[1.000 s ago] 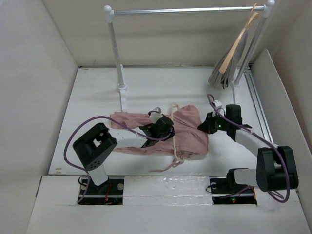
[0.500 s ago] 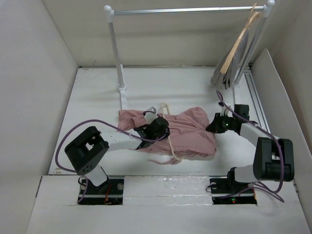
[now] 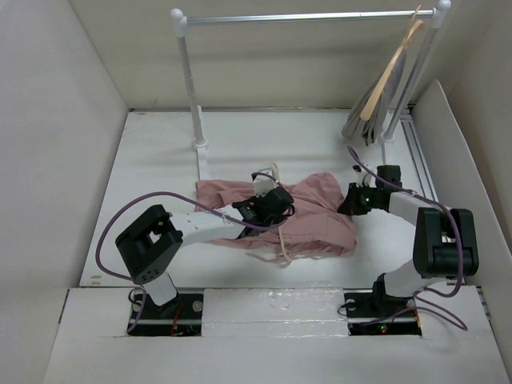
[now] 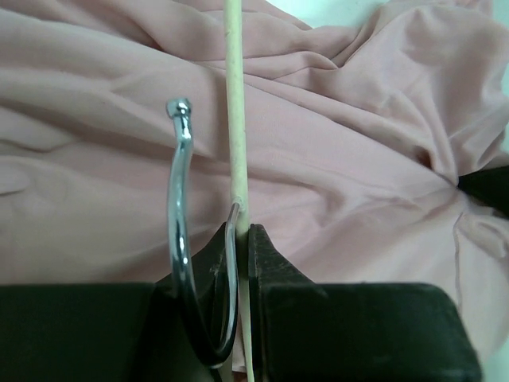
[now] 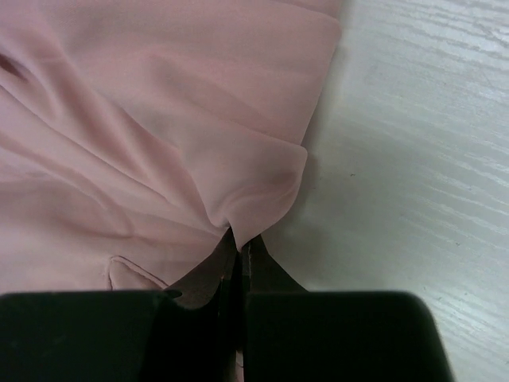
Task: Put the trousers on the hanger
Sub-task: Place trousers on hanger
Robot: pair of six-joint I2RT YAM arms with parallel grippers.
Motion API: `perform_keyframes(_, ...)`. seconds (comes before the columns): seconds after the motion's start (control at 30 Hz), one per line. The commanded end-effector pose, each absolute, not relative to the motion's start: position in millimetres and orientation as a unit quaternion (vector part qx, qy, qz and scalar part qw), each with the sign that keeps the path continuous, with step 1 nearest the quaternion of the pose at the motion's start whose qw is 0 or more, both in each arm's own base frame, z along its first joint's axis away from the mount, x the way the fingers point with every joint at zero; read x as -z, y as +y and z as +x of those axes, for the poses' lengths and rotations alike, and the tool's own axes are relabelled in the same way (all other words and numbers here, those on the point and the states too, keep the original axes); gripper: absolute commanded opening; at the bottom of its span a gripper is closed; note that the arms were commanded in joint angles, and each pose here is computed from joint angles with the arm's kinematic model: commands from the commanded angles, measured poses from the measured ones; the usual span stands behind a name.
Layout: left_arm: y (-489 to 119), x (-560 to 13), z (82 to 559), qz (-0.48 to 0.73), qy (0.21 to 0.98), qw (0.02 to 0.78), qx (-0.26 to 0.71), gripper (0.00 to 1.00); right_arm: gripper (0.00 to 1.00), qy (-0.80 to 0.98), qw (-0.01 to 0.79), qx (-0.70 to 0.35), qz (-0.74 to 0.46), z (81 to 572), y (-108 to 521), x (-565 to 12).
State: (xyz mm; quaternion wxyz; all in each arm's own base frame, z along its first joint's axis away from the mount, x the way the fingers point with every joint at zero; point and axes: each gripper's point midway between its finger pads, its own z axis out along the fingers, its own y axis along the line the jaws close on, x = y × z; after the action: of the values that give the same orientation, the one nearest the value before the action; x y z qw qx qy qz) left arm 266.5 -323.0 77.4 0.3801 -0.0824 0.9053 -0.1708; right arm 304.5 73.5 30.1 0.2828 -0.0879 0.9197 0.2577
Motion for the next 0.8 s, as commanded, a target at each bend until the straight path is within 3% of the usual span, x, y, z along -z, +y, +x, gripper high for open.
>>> perform_keyframes(0.0,-291,-74,270,-0.016,0.914,0.399,0.075,0.00,0.00,0.917,0.333,-0.198,-0.090,341,48,-44)
perform_keyframes(0.4,-287,-78,268,0.018,0.913,0.403,0.068,0.00,0.00,0.917,0.333,-0.195,-0.102,356,52,-51)
perform_keyframes(0.53,-300,-101,273,-0.001,0.904,0.415,0.103,0.00,0.26,0.914,0.333,-0.205,-0.110,347,63,-56)
perform_keyframes(0.57,-302,-105,274,-0.004,0.904,0.415,0.106,0.00,0.41,0.913,0.334,-0.208,-0.110,345,64,-58)
perform_keyframes(0.63,-307,-115,276,-0.016,0.900,0.418,0.121,0.00,0.56,0.912,0.330,-0.215,-0.116,335,69,-60)
perform_keyframes(0.67,-309,-118,276,-0.019,0.899,0.419,0.125,0.00,0.70,0.908,0.341,-0.213,-0.119,333,69,-71)
perform_keyframes(0.77,-316,-135,279,-0.029,0.892,0.425,0.148,0.00,0.86,0.895,0.374,-0.204,-0.133,326,69,-107)
